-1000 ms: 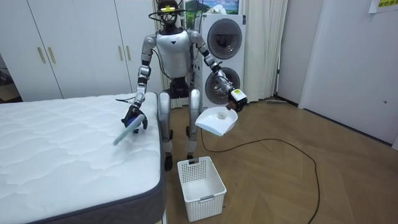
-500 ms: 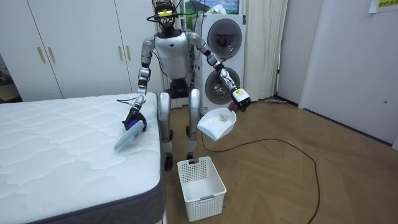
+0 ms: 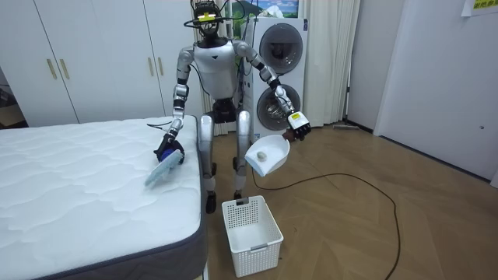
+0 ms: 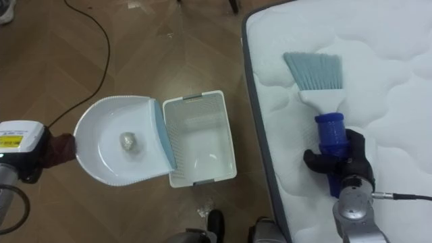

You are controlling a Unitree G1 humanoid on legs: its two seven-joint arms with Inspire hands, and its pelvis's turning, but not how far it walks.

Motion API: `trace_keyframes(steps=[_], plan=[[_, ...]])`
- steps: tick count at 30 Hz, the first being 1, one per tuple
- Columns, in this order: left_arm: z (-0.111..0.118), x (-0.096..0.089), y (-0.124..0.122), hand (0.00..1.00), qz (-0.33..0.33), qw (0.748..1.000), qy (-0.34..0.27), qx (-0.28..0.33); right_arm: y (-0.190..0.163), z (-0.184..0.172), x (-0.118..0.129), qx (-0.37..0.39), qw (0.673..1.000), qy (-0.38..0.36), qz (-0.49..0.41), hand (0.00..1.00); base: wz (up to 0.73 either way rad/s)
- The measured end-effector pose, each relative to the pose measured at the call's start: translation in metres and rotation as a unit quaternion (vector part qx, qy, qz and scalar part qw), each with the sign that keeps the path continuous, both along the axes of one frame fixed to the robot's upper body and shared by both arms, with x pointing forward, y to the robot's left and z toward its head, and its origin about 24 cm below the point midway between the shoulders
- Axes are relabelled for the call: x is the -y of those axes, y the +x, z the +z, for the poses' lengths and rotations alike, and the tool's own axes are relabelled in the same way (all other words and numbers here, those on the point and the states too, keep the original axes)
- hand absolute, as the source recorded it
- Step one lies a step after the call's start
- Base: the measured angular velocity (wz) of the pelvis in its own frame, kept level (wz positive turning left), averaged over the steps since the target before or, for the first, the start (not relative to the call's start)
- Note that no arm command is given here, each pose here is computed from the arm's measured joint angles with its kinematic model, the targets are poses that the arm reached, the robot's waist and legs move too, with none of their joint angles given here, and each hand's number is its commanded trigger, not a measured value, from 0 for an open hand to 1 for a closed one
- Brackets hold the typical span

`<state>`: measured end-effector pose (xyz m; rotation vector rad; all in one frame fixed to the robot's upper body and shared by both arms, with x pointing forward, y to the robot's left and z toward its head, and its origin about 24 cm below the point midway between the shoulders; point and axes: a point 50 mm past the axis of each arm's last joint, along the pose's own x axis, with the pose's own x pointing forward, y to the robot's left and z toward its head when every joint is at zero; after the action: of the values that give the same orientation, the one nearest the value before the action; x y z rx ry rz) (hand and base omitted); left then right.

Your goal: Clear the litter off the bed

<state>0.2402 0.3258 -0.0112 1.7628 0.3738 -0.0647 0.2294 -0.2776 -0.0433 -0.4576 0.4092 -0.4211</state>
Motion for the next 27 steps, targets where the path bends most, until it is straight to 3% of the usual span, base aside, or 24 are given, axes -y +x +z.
trace_keyframes(steps=[10, 27], plan=[[0.0045, -0.009, -0.0019, 1.0, -0.01, 0.999, 0.032, -0.032, -0.003, -0.0053, -0.0061, -0.013, 1.0, -0.001, 0.016, 0.0, 0.0], [0.0087, -0.006, 0.0017, 1.0, -0.03, 0.997, 0.059, -0.051, -0.0037, -0.0068, -0.009, -0.015, 1.0, -0.005, 0.019, 0.0, 0.0]])
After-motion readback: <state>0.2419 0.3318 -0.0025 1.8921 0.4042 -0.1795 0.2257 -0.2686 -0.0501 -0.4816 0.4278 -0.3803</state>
